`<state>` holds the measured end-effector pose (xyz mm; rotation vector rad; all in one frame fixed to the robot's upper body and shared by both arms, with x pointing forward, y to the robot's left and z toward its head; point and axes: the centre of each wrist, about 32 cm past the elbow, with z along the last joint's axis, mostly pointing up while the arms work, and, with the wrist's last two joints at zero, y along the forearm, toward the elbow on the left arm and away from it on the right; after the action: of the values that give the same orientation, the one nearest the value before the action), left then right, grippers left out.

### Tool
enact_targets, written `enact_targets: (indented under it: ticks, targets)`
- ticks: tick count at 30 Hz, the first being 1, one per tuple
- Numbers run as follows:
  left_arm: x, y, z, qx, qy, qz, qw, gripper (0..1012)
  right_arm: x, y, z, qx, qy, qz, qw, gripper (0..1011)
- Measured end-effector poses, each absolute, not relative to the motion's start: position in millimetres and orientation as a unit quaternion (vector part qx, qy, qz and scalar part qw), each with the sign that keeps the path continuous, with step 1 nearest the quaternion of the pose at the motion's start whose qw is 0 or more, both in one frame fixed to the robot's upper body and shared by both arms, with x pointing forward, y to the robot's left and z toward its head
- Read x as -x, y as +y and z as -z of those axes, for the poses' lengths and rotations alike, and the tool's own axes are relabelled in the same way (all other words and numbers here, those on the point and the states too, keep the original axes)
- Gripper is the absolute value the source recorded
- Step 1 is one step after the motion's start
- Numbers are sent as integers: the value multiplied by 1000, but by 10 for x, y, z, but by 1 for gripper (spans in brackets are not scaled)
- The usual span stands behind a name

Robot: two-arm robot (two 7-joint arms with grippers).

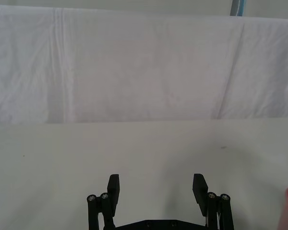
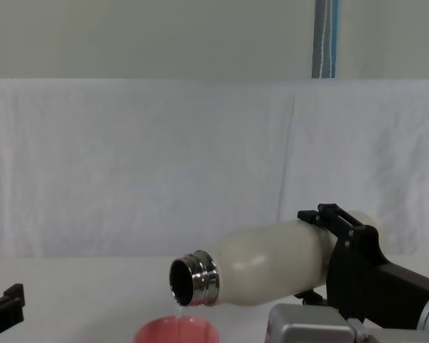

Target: Grasp the thermos with one hand and pour water into the cup lid.

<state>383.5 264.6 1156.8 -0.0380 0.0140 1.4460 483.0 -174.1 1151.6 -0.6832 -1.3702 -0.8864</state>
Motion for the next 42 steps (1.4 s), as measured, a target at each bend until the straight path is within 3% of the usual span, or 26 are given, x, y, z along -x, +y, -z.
enact_targets:
  ticks: [42]
  targets:
    - [-3835, 2645, -11568, 17, 6, -662, 750, 1001, -4888, -1770, -11557, 299, -603, 394, 626, 956]
